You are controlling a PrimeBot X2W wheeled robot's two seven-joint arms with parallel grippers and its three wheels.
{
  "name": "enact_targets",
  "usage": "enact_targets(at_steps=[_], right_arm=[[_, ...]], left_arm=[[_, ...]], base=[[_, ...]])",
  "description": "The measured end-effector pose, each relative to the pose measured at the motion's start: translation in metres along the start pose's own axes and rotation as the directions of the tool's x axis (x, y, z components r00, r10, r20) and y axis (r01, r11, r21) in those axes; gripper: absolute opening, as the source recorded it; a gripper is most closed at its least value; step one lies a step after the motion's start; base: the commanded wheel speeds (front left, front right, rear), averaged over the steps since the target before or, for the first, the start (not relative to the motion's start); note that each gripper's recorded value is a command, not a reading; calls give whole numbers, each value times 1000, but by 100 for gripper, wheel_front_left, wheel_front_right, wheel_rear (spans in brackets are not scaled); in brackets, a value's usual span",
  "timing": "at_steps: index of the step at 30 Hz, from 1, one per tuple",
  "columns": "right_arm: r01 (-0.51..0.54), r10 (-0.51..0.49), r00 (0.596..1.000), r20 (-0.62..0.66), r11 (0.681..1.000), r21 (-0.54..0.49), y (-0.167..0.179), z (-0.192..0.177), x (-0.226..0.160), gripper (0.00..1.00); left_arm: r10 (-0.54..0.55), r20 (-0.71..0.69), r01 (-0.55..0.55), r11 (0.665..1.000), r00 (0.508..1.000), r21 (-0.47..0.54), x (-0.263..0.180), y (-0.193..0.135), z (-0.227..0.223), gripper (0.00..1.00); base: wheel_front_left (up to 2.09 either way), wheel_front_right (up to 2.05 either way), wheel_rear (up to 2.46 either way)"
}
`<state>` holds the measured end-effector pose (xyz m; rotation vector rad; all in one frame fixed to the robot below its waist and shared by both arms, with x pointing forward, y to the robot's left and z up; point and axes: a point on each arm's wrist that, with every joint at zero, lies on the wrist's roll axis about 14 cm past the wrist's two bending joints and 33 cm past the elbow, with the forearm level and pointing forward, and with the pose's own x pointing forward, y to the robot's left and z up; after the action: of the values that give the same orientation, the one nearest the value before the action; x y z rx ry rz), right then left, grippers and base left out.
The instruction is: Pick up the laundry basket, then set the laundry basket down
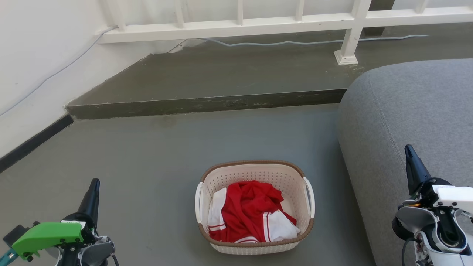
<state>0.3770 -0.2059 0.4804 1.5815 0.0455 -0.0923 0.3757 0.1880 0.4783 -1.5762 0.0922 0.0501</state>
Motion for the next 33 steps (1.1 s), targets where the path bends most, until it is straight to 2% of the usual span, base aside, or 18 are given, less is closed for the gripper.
enact_targets(at_steps=[14, 15, 20, 33], right_arm=[[0, 0, 1000, 0, 1000, 0, 0, 0, 0, 0], [8, -8, 1000, 0, 1000, 2, -2, 0, 0, 100], [94, -94, 996, -2, 995, 27, -32, -6, -13, 100], [71, -71, 997, 1, 997, 12, -24, -8, -11, 100]], left_arm=[[0, 0, 0, 1000, 1000, 0, 0, 0, 0, 0], [7, 0, -7, 1000, 1000, -1, 0, 2, 0, 100], [76, -6, -76, 997, 997, -28, -9, 26, -8, 100], [66, 10, -66, 998, 998, -21, -8, 23, -9, 100]], base=[[0, 0, 0], [0, 0, 0], [0, 0, 0], [0, 0, 0]])
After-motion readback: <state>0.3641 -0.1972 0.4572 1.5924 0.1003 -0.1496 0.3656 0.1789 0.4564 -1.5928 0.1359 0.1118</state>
